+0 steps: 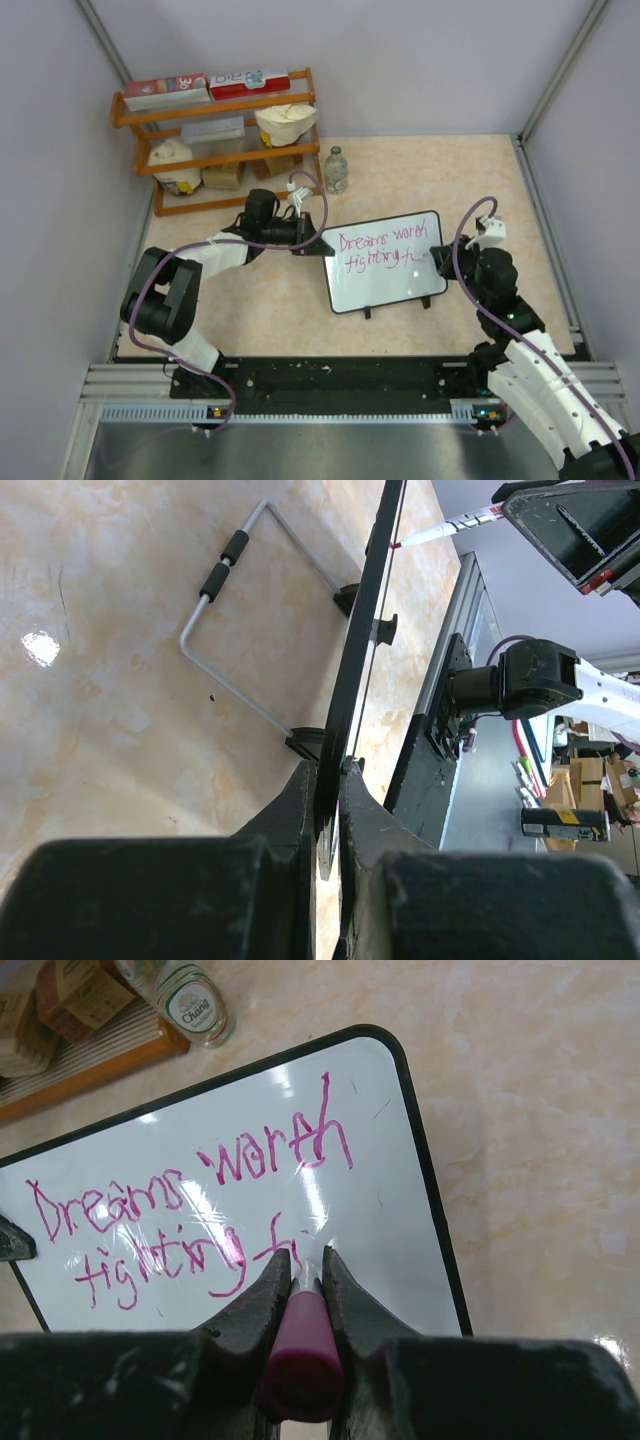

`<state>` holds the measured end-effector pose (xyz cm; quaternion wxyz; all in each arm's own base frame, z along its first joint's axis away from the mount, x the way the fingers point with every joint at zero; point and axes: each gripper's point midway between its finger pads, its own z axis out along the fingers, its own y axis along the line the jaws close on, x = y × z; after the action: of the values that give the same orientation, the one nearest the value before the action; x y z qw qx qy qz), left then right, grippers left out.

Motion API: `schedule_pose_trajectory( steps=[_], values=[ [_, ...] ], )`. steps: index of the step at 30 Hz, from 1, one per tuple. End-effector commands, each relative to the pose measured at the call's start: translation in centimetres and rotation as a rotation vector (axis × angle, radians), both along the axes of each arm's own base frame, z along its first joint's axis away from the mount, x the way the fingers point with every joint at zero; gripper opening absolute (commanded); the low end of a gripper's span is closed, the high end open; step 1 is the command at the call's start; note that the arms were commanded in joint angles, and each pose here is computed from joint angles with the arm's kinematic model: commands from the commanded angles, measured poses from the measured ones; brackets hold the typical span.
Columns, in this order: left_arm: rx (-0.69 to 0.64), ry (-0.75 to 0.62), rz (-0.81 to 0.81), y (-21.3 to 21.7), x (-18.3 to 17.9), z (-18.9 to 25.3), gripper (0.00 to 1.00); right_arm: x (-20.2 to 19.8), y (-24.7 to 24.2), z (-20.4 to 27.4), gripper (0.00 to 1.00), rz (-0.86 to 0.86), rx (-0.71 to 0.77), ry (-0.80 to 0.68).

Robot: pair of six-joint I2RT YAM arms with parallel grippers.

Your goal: Write a sentence on the whiteboard

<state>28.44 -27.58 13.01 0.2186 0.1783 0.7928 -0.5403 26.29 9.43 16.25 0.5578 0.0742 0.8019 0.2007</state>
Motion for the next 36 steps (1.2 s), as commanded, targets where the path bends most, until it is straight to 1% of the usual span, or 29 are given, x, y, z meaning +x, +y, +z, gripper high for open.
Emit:
schedule_pose_trajectory(
  steps=[1, 8, 18, 28, 32, 36],
  values=[
    [0.079, -0.077, 0.099, 0.9, 2.3, -0.6, 0.0, 0.4, -1.2, 0.3, 0.0, -0.063, -0.021, -0.005],
    [0.077, -0.079, 0.098, 0.9, 2.3, -0.5, 0.0, 1.5, -1.7, 2.0, 0.0, -0.104, -0.027, -0.038],
    [0.078, -0.079, 0.098, 0.9, 2.3, -0.5, 0.0, 2.5, -0.8, 3.3, 0.0, -0.076, -0.007, -0.071],
    [0.079, -0.079, 0.097, 0.9, 2.3, -0.6, 0.0, 1.8, 0.4, 1.8, 0.0, -0.002, 0.003, -0.018],
    [0.079, -0.079, 0.099, 0.9, 2.4, -0.6, 0.0, 1.4, 0.3, 2.0, 0.0, -0.004, 0.008, -0.026],
    [0.079, -0.079, 0.099, 0.9, 2.4, -0.6, 0.0, 1.0, -0.3, 4.0, 0.0, -0.03, 0.026, -0.093]
  ],
)
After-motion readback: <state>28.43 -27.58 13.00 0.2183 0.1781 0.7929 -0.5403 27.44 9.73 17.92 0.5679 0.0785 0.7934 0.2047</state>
